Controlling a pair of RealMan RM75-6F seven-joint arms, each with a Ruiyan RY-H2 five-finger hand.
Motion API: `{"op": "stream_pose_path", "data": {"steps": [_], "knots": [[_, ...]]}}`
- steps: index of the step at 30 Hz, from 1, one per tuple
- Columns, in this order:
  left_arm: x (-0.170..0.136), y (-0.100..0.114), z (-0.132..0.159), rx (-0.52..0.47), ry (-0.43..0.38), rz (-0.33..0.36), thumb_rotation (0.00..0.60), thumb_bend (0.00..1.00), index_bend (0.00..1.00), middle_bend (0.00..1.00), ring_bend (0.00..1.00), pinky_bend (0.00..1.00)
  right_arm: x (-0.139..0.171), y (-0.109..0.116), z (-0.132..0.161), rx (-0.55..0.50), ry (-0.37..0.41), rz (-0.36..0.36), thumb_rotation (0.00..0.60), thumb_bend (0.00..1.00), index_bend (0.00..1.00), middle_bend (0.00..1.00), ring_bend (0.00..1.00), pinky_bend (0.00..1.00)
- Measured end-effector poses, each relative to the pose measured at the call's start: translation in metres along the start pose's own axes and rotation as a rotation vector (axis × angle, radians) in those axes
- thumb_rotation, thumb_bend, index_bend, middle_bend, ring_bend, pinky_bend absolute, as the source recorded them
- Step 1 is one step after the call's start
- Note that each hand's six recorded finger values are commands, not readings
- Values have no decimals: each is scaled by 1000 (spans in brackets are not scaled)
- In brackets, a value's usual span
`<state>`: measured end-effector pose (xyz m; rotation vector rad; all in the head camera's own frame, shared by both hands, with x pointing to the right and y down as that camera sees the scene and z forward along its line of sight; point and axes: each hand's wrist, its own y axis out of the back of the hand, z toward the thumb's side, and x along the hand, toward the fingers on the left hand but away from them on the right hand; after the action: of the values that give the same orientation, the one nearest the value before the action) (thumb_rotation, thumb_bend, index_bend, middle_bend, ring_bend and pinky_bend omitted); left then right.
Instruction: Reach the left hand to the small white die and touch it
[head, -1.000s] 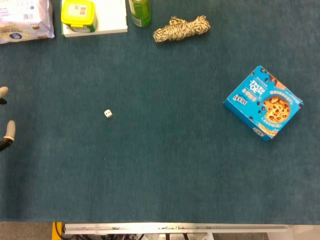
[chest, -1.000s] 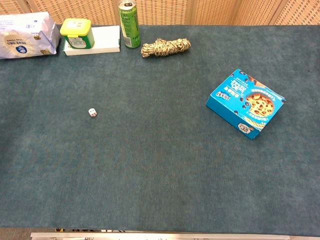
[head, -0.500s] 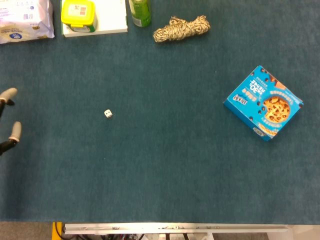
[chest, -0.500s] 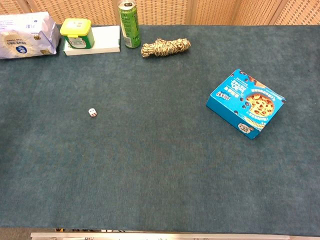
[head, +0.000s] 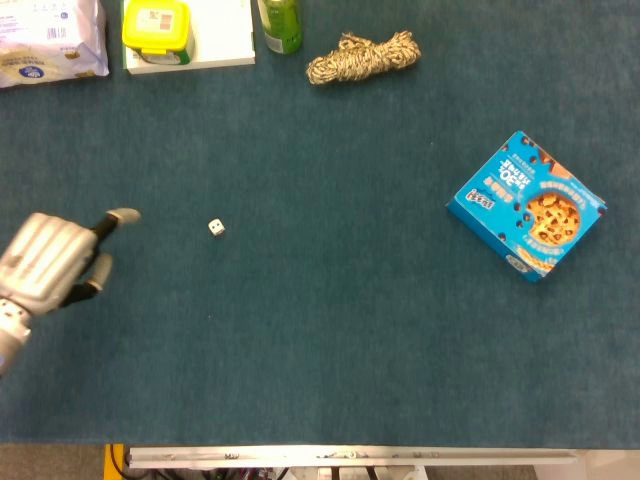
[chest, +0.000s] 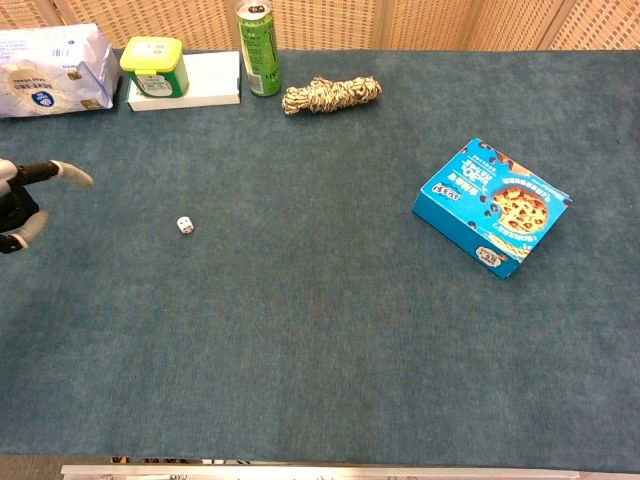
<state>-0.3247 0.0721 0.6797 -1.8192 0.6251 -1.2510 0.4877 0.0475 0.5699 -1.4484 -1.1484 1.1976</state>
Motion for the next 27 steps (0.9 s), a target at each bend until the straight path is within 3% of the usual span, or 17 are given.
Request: {"op": "stream_pose_path", "data": {"steps": [6,12,27], "knots": [[26,-18,15,55,-72,-158,600,709,198,1000,1000,1000,1,1,-1,3,-6,-2,600,395,395,475,301,298],[49,-32,25,72,-81,-262,600,710,182,1000,1000,1000,2,-1,-1,2,-6,2,600,395,395,475,302,298],[78,-43,36,70,-72,-294,600,709,173,1000,1000,1000,6,2,-6,1,-21,-5,600,395,395,475,302,298]]}}
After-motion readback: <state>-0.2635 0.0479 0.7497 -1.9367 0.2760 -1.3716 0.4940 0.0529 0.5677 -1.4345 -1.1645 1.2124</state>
